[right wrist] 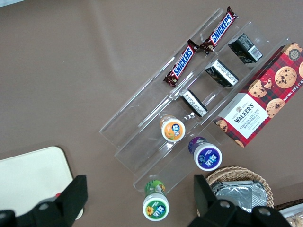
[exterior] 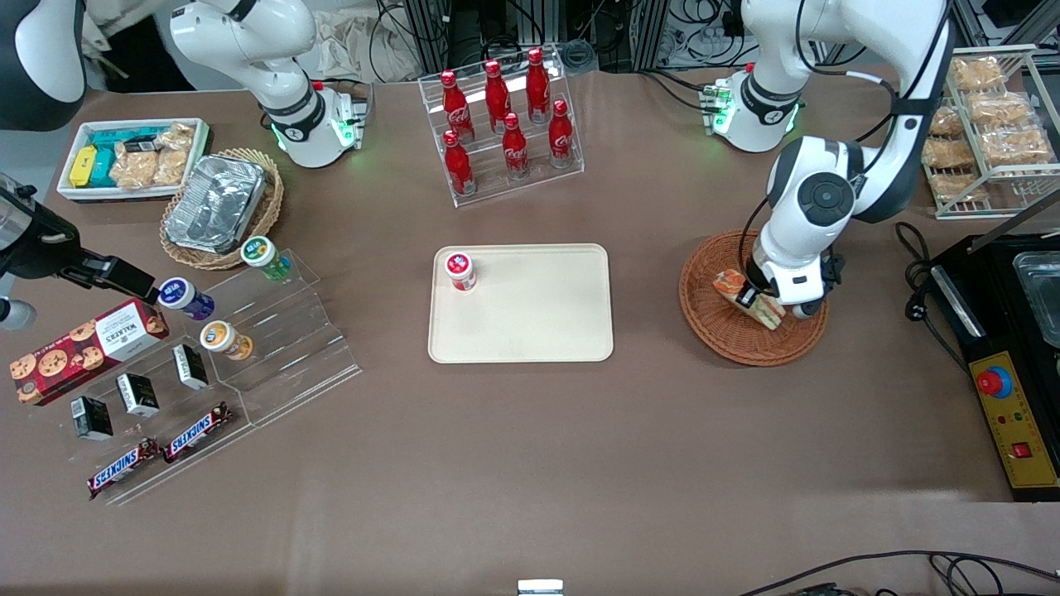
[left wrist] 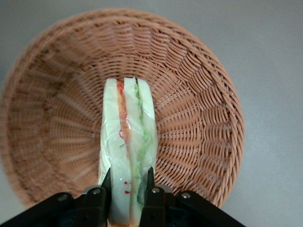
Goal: Place sandwich from basket to tray
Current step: 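Lift the sandwich up out of the basket with the left gripper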
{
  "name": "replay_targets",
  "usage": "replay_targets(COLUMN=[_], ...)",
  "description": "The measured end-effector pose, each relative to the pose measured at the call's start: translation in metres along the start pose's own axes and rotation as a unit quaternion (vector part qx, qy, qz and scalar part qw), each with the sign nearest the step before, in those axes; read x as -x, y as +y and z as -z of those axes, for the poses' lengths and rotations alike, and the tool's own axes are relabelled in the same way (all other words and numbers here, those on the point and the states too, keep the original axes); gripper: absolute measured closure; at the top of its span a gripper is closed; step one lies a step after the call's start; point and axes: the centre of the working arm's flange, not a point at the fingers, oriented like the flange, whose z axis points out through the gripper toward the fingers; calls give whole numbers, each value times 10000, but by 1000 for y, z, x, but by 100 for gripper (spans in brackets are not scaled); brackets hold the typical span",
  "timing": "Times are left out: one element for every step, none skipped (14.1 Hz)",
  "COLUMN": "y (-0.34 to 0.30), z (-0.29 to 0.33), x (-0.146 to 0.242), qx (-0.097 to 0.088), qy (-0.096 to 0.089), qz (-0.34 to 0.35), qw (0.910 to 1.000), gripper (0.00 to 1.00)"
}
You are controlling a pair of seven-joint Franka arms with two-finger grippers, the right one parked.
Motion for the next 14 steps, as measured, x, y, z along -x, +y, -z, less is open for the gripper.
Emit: replay_targets(y=[1, 3, 4, 4, 2, -2, -7, -11, -13, -14, -13, -12, -10, -8], z=[19, 43, 70, 98, 126, 154, 178, 198, 213, 223, 227, 227, 226, 225], x=[-4, -9, -16, -26, -35, -46, -54, -60, -63, -64, -63, -62, -59, -56], qx=[-161, -322, -421, -452, -455, -456, -467, -459, -438, -406, -382, -379, -387, -399], qy=[-55, -153, -300, -478, -652, -788, -877, -929, -943, -937, -929, -929, -933, -936], qz=[-100, -210, -316, -434, -576, -720, -854, -1001, -1143, -1252, -1329, -1380, -1427, -1476], qw=[9998, 9991, 9982, 9969, 9952, 9932, 9914, 9896, 9880, 9869, 9860, 9853, 9846, 9838], gripper=[73, 74, 76, 82, 85, 85, 85, 85, 85, 85, 85, 85, 85, 85])
